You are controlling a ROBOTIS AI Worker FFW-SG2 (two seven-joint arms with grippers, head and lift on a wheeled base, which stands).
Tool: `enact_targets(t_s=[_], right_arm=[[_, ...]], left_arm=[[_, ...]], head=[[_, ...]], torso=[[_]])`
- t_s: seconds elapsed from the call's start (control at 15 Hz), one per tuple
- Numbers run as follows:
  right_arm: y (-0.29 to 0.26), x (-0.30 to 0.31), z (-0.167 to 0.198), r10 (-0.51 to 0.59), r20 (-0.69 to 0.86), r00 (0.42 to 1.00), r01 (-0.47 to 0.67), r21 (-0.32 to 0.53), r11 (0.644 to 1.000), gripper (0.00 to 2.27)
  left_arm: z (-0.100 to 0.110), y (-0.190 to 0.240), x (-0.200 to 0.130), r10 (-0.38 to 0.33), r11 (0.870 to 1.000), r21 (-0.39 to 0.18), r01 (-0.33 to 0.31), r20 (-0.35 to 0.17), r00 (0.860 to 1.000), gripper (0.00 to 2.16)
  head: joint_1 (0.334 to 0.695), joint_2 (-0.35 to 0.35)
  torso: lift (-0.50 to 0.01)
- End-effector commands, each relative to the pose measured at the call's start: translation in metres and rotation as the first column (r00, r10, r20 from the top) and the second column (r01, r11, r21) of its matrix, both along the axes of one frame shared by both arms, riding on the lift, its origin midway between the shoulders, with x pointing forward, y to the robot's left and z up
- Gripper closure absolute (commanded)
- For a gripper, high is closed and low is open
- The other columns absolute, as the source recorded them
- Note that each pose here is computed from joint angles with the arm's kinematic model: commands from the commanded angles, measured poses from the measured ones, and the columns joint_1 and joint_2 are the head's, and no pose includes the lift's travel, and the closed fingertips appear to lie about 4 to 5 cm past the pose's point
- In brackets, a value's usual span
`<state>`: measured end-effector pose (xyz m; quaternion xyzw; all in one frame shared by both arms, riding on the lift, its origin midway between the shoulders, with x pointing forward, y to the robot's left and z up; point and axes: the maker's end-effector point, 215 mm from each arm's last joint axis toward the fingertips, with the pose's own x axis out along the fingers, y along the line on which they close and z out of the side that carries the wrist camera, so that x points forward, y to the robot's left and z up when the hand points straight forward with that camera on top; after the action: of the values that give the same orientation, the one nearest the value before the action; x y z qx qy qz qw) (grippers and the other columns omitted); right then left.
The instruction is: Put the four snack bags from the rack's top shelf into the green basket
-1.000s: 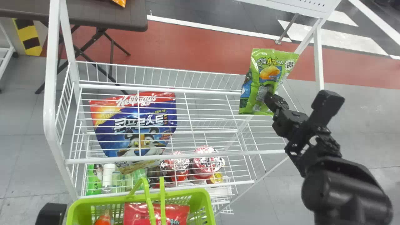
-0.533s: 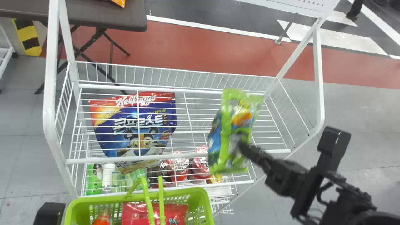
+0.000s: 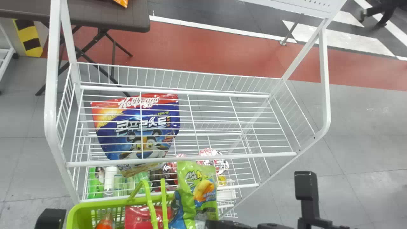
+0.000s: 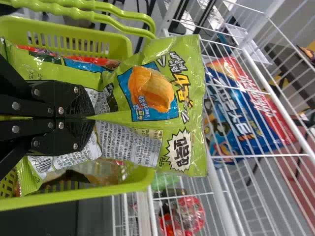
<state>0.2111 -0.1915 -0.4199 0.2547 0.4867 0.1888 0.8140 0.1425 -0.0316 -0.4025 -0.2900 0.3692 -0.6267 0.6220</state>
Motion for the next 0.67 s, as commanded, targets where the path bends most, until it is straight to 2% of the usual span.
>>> enact_targets(t_s=[0.0,0.07,0.13,0.2,0.27,0.33,0.6], right_arm=[[0.014,-0.012,-0.015,0.029,-0.047,0.998,-0.028,0.011,1.0,2.16],[0.021,-0.016,-0.019,0.052,-0.061,0.997,-0.051,0.017,0.999,2.16],[0.025,-0.025,-0.029,0.069,-0.089,0.994,-0.068,0.012,0.998,2.03],[0.024,-0.029,-0.038,0.065,-0.114,0.991,-0.065,0.006,0.998,1.56],[0.025,-0.029,-0.039,0.066,-0.116,0.991,-0.065,0.009,0.998,0.26],[0.023,-0.028,-0.037,0.065,-0.111,0.992,-0.065,0.004,0.998,0.0],[0.021,-0.017,-0.016,0.07,-0.05,0.996,-0.071,-0.022,0.997,0.05]], left_arm=[[0.0,-0.001,0.0,-0.001,1.0,-0.002,0.001,0.0,1.0,1.75],[0.0,-0.001,-0.001,-0.001,1.0,-0.002,0.001,-0.002,1.0,1.75],[0.0,-0.001,-0.001,0.0,1.0,-0.002,0.0,0.0,1.0,1.75],[0.001,-0.001,-0.001,0.0,1.0,-0.003,0.0,0.001,1.0,1.75],[0.001,-0.001,-0.002,-0.001,1.0,-0.006,0.001,0.003,1.0,1.75],[0.001,-0.001,-0.002,0.001,1.0,-0.005,-0.001,0.002,1.0,1.75],[0.001,-0.001,-0.001,-0.001,1.0,-0.005,0.001,0.005,1.0,1.75]], head=[[0.695,-0.35],[0.695,-0.35],[0.695,-0.35],[0.695,-0.35],[0.695,-0.35],[0.695,-0.35],[0.695,-0.35]], torso=[[0.0],[0.0],[0.0],[0.0],[0.0],[0.0],[0.0]])
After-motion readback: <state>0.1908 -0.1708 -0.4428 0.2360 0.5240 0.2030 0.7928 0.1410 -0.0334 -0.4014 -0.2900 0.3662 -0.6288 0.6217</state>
